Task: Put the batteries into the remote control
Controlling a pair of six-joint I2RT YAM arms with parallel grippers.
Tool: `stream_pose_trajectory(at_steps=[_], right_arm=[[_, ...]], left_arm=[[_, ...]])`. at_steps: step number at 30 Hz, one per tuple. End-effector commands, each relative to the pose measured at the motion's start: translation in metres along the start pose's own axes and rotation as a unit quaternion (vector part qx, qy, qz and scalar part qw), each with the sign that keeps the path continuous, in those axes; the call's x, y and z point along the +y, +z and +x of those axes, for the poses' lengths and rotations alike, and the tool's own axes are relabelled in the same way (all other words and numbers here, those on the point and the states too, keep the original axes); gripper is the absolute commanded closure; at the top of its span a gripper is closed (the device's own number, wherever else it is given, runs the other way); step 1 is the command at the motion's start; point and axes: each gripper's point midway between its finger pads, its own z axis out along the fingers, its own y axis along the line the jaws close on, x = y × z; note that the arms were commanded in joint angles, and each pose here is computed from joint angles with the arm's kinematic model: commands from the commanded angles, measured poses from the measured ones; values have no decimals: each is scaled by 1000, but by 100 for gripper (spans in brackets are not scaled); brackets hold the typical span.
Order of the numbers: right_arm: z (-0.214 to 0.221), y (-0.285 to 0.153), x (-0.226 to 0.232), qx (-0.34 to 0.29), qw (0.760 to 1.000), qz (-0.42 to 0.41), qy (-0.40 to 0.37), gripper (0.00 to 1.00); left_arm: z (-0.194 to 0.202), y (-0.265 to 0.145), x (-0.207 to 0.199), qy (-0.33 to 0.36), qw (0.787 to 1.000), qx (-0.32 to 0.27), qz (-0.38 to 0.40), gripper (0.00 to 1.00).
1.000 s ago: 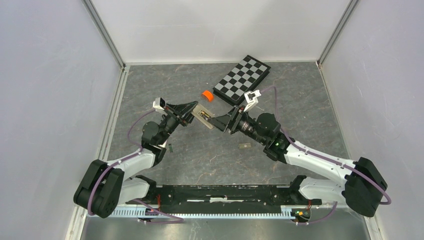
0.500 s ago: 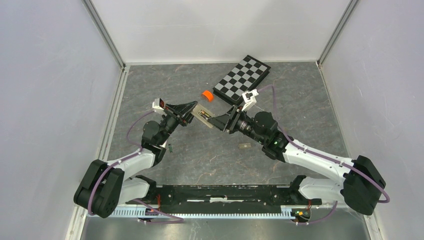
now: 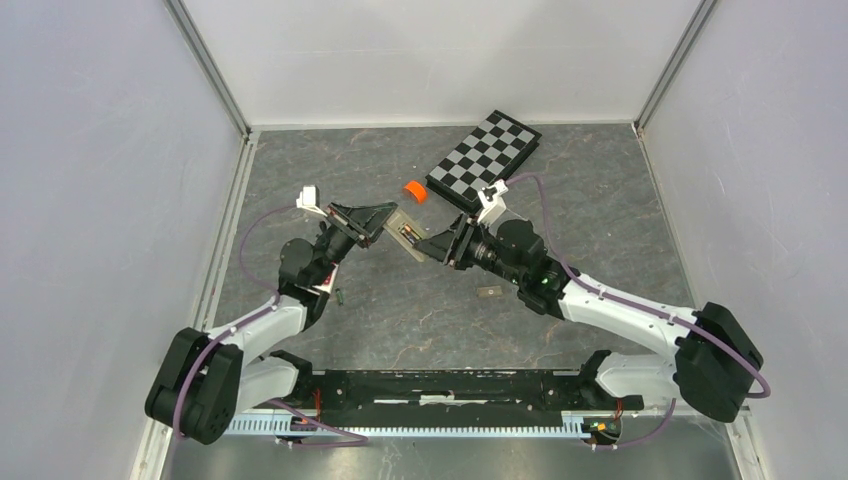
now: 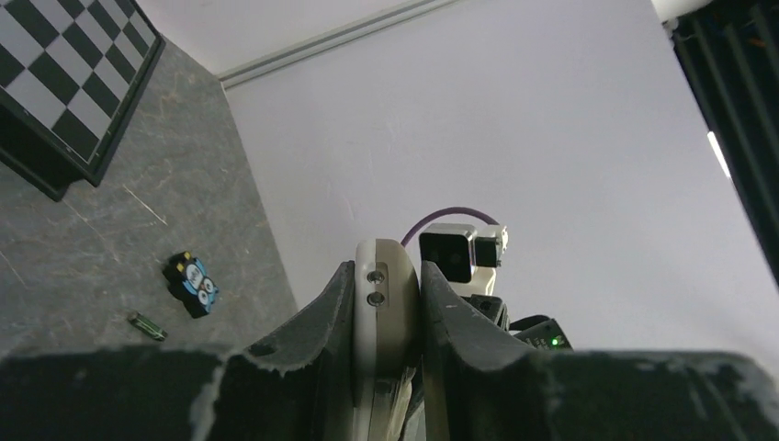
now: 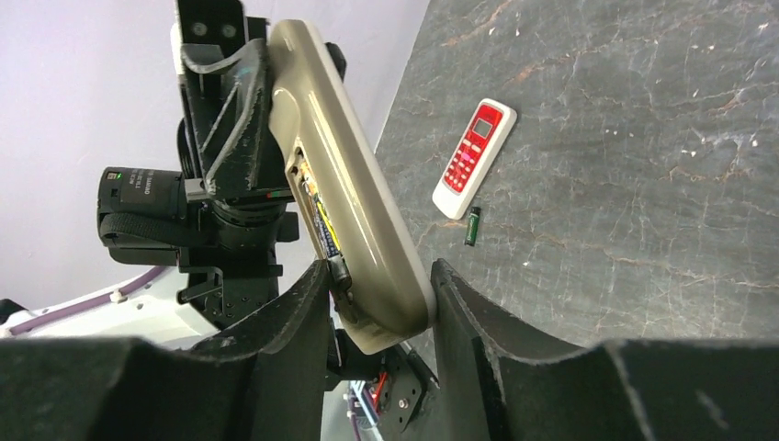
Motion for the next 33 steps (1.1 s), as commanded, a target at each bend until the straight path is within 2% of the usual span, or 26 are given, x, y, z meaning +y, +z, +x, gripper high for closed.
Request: stream_pose_trajectory(at_steps=[1,6,9,13,17,22,27,30,33], right_arm=[[16,8,-59,27,994,108,22,60],[18,10,-59,36,994,98,28,58],[12,5,-53,26,997,73,8,45],[-2,-7,-30,6,999,4,-53,20],[-10,-25,-8,-6,990,-56,-128,11],[-24,-40,-12,-30,977,-50,-204,9],[-43,-44,-55,-28,964,76,-254,12],[-47,-52,-96,-3,947,188,-262,18],[-42,-58,-131,31,929,261,-261,31]], left_arm=[[26,-9,-91,100,978,73,167,98],[27,-9,-87,117,977,77,159,98],[25,-6,-74,127,981,71,129,98],[20,-4,-53,146,984,63,81,98],[18,-5,-40,164,983,61,55,98],[18,-6,-31,175,982,65,40,98],[20,-4,-16,170,983,72,13,98],[20,-3,8,158,984,77,-36,98],[22,-2,38,135,984,79,-84,98]])
